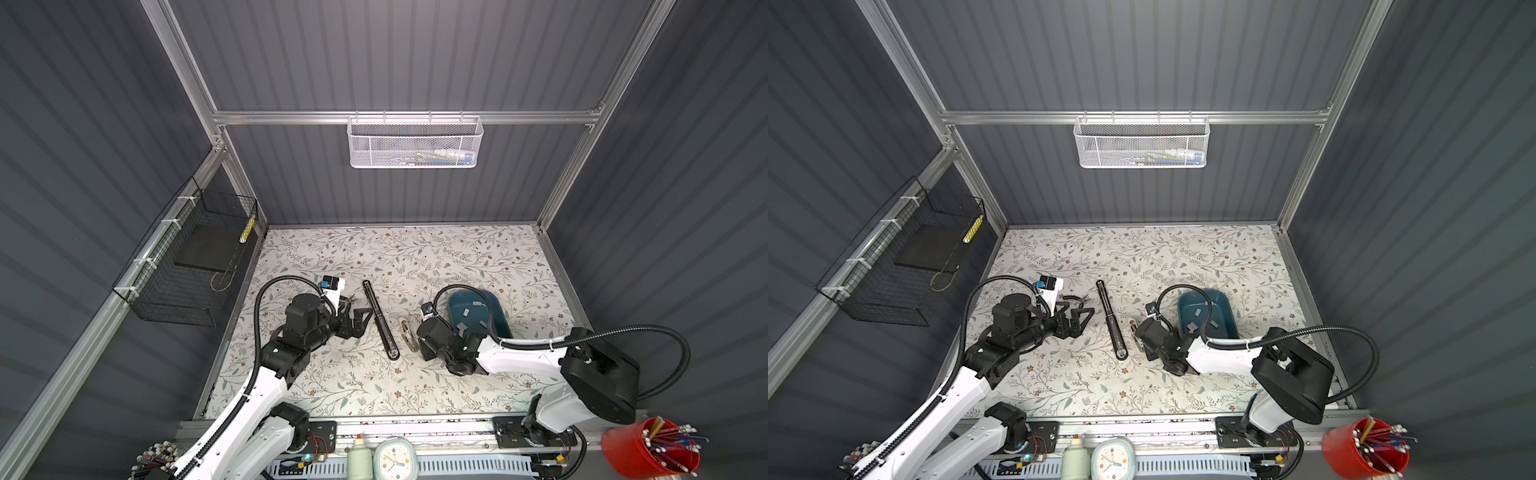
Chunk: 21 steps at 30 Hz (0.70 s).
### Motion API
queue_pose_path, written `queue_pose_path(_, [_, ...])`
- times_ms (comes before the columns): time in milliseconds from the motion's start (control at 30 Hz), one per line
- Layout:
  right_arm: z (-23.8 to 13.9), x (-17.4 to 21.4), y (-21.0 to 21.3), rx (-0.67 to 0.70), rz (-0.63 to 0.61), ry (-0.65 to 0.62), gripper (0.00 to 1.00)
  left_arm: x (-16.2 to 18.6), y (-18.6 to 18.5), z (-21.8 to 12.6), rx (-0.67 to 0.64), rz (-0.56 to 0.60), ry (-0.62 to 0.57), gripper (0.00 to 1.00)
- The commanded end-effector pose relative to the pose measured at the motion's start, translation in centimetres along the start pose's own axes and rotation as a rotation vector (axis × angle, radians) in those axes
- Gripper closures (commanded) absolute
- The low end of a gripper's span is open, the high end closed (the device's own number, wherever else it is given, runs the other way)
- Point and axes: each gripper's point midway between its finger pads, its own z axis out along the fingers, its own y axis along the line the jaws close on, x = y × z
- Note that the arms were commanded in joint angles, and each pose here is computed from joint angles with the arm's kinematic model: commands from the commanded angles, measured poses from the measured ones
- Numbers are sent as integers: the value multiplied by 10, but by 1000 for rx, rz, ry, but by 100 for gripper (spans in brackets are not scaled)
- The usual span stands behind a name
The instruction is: Load the staples into the stapler
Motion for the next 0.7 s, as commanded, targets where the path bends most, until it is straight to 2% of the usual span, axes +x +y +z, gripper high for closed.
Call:
queue_pose_path(0, [3,1,-3,18,-6,3,96,-1,-3,1,23,23,-7,1])
queue_pose_path(667, [4,5,-7,33,-20,11,96,-2,-4,0,25,24,-10,1])
